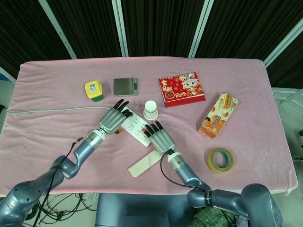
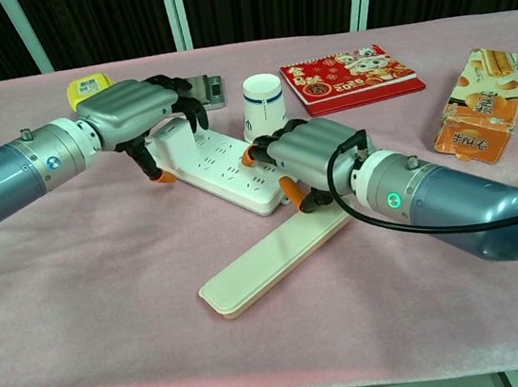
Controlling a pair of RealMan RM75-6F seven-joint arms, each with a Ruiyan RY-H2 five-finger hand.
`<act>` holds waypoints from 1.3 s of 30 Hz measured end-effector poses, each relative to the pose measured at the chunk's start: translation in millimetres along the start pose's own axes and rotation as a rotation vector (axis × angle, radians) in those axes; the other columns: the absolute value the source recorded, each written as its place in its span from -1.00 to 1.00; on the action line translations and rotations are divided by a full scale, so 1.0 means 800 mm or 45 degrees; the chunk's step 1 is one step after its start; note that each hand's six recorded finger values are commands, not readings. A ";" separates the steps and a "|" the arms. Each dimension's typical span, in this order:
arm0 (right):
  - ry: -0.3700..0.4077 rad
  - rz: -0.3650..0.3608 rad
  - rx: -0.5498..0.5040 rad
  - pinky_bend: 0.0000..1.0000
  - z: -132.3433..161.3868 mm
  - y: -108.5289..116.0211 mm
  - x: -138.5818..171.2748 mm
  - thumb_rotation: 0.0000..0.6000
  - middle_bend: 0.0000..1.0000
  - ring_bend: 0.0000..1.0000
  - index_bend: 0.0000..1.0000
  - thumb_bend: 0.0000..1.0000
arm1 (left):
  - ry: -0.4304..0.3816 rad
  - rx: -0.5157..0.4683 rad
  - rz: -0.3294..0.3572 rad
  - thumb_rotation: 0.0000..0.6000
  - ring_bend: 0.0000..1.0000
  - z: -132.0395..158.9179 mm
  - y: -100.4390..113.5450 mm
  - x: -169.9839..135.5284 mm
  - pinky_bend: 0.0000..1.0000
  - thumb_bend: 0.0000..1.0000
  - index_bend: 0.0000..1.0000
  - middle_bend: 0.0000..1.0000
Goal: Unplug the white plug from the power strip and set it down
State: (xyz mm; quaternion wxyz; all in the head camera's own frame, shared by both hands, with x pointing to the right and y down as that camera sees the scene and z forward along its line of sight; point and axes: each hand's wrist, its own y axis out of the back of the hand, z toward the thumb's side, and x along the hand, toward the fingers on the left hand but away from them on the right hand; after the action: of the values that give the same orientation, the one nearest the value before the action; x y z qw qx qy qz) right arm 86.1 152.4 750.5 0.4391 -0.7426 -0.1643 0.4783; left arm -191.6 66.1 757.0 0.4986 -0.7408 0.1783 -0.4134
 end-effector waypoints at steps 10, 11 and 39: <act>-0.007 0.007 0.005 -0.86 -0.005 -0.001 0.002 1.00 -0.78 -0.76 -0.66 0.36 | -0.022 0.003 0.012 1.00 -1.00 0.008 -0.004 0.003 -0.89 -0.64 -0.28 -0.25; -0.008 0.007 0.004 -0.86 -0.006 0.000 0.003 1.00 -0.78 -0.76 -0.66 0.36 | -0.017 0.003 0.015 1.00 -1.00 0.007 -0.004 0.004 -0.89 -0.64 -0.28 -0.25; -0.016 0.017 0.013 -0.86 -0.011 -0.003 0.003 1.00 -0.78 -0.76 -0.66 0.36 | -0.006 0.042 0.025 1.00 -1.00 -0.001 -0.003 0.006 -0.89 -0.62 -0.27 -0.23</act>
State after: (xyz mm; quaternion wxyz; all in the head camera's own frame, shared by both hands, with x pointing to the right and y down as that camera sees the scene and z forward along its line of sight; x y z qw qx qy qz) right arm 95.2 151.2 752.2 0.4388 -0.7383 -0.1598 0.4867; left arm -190.0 63.6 761.5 0.5153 -0.7316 0.1775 -0.4096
